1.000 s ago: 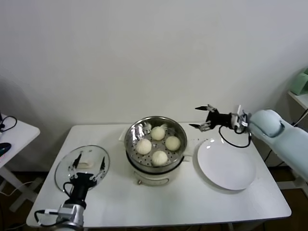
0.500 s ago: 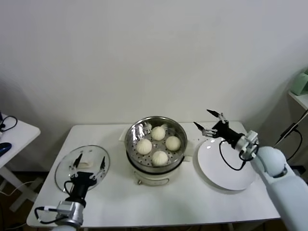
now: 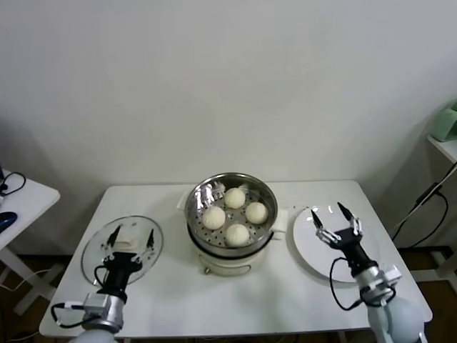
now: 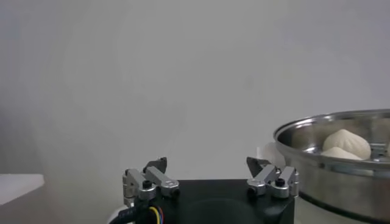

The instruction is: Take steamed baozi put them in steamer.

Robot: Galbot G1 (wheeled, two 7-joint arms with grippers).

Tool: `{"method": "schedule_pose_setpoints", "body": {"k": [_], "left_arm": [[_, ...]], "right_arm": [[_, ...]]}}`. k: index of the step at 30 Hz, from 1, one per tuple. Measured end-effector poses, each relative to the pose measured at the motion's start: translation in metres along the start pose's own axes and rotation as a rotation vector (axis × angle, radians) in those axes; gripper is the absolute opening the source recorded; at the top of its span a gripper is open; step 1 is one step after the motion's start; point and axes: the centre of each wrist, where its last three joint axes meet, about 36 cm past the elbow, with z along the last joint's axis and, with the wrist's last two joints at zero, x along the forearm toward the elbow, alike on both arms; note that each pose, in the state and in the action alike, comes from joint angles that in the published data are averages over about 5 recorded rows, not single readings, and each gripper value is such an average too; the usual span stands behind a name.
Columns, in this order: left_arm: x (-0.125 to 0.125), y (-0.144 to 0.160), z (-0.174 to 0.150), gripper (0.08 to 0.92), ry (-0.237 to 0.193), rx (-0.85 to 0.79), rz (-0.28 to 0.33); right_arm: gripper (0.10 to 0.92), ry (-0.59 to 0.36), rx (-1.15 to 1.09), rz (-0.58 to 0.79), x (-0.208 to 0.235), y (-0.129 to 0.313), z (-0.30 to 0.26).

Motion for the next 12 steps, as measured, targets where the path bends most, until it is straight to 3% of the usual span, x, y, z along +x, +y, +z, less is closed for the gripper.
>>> {"method": "schedule_pose_setpoints", "body": {"k": [12], "left_arm": [[-0.001,0.004,-0.002,0.823,-0.032,0.006,0.010]], "right_arm": [[0.823,0.030,-0.074,0.092,0.050,0.023,0.027]]}}
